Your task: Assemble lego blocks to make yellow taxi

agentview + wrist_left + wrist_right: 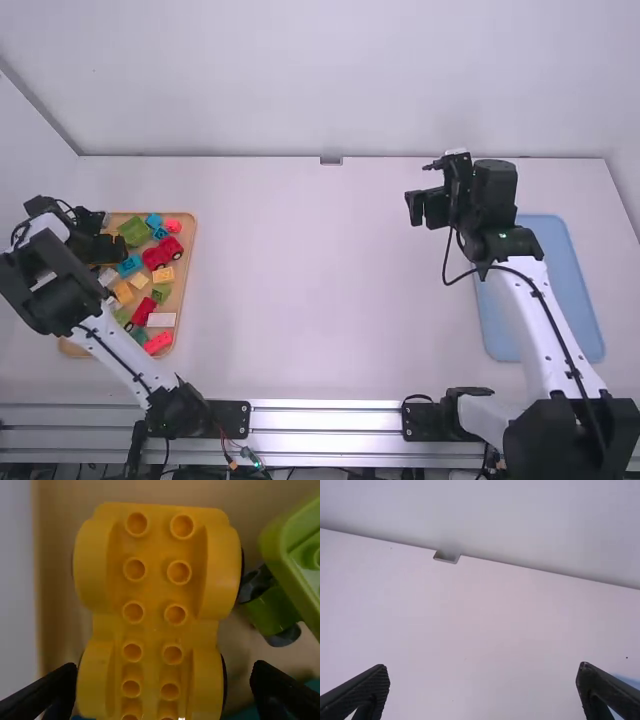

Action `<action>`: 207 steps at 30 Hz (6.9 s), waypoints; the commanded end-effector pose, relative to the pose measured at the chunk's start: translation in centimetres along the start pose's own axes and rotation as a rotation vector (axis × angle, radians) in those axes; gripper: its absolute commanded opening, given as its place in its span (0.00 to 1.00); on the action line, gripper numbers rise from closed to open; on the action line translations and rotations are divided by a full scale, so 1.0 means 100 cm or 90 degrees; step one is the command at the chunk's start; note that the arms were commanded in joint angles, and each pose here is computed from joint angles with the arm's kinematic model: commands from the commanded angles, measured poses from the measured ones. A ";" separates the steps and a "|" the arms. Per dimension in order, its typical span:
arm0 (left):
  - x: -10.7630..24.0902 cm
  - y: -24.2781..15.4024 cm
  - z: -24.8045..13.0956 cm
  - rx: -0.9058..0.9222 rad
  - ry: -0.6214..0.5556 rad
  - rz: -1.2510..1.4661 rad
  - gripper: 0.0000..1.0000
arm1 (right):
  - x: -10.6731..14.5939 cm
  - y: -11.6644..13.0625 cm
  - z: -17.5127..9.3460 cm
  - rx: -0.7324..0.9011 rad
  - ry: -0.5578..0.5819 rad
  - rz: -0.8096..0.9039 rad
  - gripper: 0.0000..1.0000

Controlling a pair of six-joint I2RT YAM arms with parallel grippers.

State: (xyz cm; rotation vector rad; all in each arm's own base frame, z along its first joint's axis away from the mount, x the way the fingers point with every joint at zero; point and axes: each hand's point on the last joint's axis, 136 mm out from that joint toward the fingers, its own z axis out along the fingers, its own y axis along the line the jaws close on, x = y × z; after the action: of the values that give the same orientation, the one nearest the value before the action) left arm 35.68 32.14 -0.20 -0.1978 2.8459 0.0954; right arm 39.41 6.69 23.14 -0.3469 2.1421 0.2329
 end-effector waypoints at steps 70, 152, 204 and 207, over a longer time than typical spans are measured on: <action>0.114 -0.538 -0.077 0.217 -0.081 0.989 0.05 | -0.004 0.015 -0.004 -0.053 0.008 0.003 0.98; 0.070 -0.106 -0.078 -0.050 0.113 -0.538 0.75 | -0.001 0.017 -0.004 -0.059 0.014 0.006 0.98; 0.084 -0.095 -0.011 -0.098 0.106 -0.556 0.35 | 0.001 0.018 -0.004 -0.060 0.021 0.008 0.98; 0.084 -0.094 -0.011 -0.100 0.106 -0.558 0.28 | 0.002 0.018 -0.004 -0.060 0.021 0.008 0.99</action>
State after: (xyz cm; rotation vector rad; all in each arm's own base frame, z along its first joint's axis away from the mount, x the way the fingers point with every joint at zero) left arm 29.39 22.09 -1.06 -1.4680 2.6046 0.1104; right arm 37.95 7.92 21.94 -0.3880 2.2007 0.3318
